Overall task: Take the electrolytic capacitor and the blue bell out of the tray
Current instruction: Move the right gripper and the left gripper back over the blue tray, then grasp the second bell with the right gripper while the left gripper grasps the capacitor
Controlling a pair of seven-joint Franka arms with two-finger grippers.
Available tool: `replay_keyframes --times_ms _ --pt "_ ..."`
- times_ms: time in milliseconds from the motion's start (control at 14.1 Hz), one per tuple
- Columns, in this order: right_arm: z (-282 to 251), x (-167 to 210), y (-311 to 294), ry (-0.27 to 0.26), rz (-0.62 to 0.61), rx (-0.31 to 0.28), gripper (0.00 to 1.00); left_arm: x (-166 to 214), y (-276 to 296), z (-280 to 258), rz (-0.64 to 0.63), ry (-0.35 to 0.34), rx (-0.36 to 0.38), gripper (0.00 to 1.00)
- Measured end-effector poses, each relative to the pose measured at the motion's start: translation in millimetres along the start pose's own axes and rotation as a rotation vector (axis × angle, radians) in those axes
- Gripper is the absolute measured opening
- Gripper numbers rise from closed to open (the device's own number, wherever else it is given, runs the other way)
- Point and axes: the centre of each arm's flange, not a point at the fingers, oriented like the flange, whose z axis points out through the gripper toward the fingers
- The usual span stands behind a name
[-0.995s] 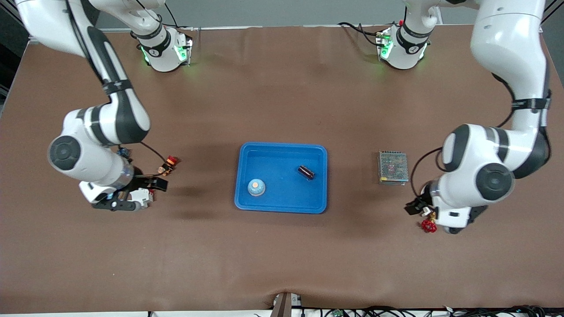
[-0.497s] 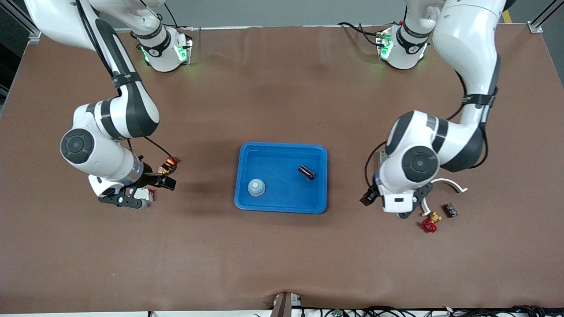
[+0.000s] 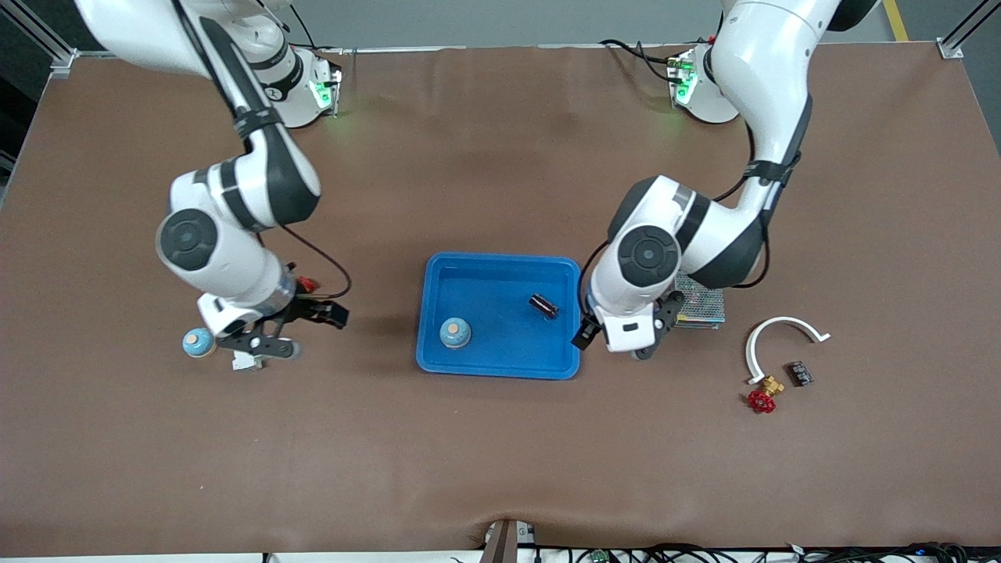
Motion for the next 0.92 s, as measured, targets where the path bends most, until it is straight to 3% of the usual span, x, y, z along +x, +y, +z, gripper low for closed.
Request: replay_keyframes --times_ms 355,924 --pt "-0.9 -42.9 -80.8 0.011 0.069 0.017 1.0 -47.3 11.8 38.0 -0.011 -0.007 -0.042 1.0" --pt "84.1 -39.0 -119.8 0.066 0.087 0.086 1.0 -100.0 16.3 118.9 0.001 -0.021 -0.061 1.0"
